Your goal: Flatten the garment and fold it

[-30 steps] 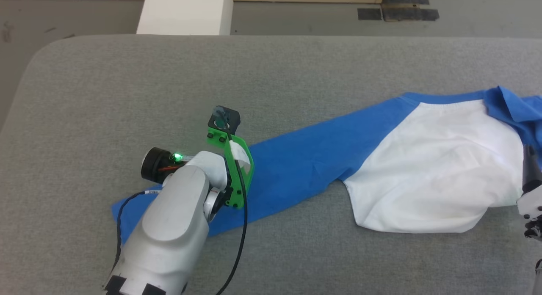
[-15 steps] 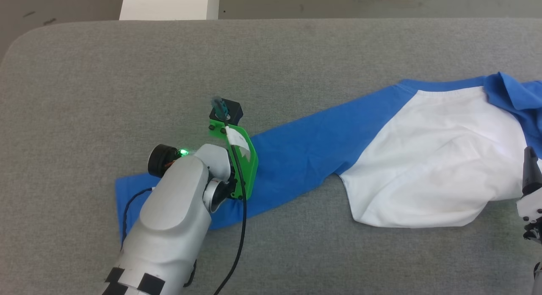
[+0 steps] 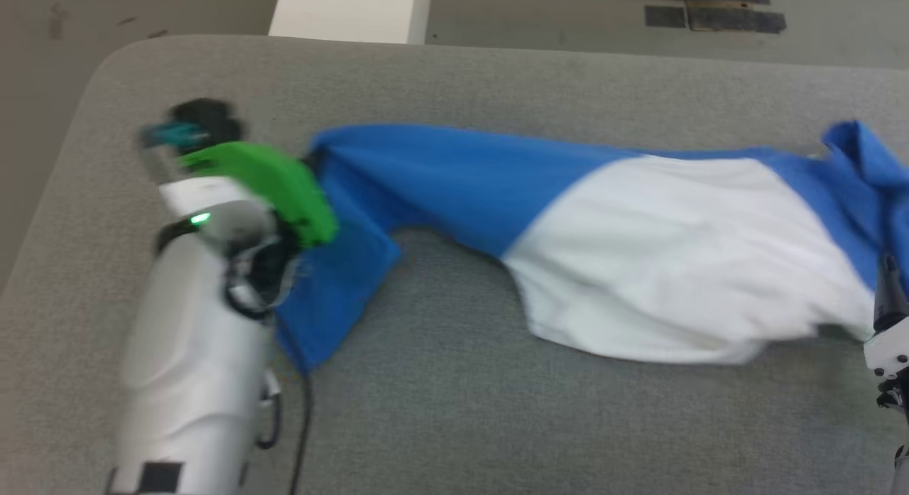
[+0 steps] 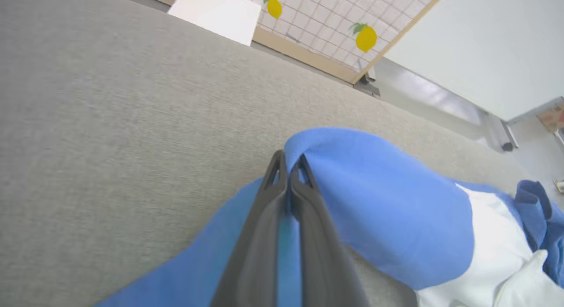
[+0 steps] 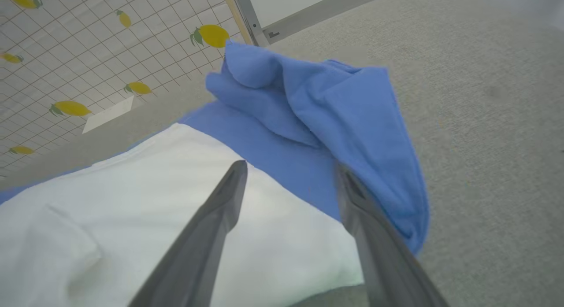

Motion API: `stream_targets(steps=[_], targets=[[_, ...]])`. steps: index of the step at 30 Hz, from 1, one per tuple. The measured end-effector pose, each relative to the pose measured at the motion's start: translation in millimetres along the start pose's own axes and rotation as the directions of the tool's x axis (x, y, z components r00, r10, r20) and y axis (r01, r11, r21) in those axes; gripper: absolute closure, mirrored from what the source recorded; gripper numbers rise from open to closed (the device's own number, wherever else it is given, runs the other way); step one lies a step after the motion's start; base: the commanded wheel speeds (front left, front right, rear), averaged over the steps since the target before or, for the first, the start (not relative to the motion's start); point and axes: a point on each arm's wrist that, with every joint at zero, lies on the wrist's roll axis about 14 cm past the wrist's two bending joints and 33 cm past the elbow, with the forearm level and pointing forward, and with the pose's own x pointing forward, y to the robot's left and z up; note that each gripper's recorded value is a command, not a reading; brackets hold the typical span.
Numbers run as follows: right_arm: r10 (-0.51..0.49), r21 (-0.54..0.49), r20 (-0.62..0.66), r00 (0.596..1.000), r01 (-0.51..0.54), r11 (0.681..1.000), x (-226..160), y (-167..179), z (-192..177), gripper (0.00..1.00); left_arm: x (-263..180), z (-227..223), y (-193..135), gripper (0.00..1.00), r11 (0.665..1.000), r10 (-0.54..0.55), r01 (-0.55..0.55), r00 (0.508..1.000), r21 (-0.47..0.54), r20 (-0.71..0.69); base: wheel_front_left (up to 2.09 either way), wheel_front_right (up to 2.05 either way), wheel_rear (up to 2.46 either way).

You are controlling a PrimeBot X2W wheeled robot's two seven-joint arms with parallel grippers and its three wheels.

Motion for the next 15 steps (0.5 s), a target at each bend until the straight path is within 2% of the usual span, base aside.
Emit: stream_targets(steps=[4,6,9,12,14,15], targets=[[0.029,-0.006,-0.003,1.0,-0.029,1.0,1.6,12.0,-0.2,0.0,-34.2,16.3,69.8,1.0,0.977,0.196,-0.186,0.976,-0.102,0.092,0.0,0.0,0.0],[0.042,-0.008,-0.001,0.999,-0.042,0.999,1.5,17.3,0.7,0.0,-55.7,7.2,104.6,1.0,0.948,0.299,-0.286,0.951,-0.144,0.083,0.0,0.0,0.0],[0.058,-0.01,0.0,0.998,-0.058,0.998,1.1,23.7,1.4,0.0,-85.8,-17.9,146.7,1.0,0.884,0.43,-0.414,0.902,-0.217,0.031,0.0,0.0,0.0],[0.068,-0.013,0.0,0.998,-0.068,0.998,0.0,26.7,1.7,0.0,-111.3,-57.5,173.8,1.0,0.816,0.517,-0.516,0.853,-0.26,-0.073,0.0,0.0,0.0],[0.075,-0.025,-0.012,0.997,-0.075,0.997,-1.0,28.9,-2.1,0.0,-116.9,-77.3,173.1,0.98,0.805,0.51,-0.522,0.852,-0.282,-0.122,0.0,0.0,0.0],[0.078,-0.029,-0.021,0.997,-0.079,0.996,-1.7,29.8,-5.0,0.0,-115.8,-79.0,167.3,0.58,0.809,0.493,-0.503,0.863,-0.305,-0.114,0.0,0.0,0.0]])
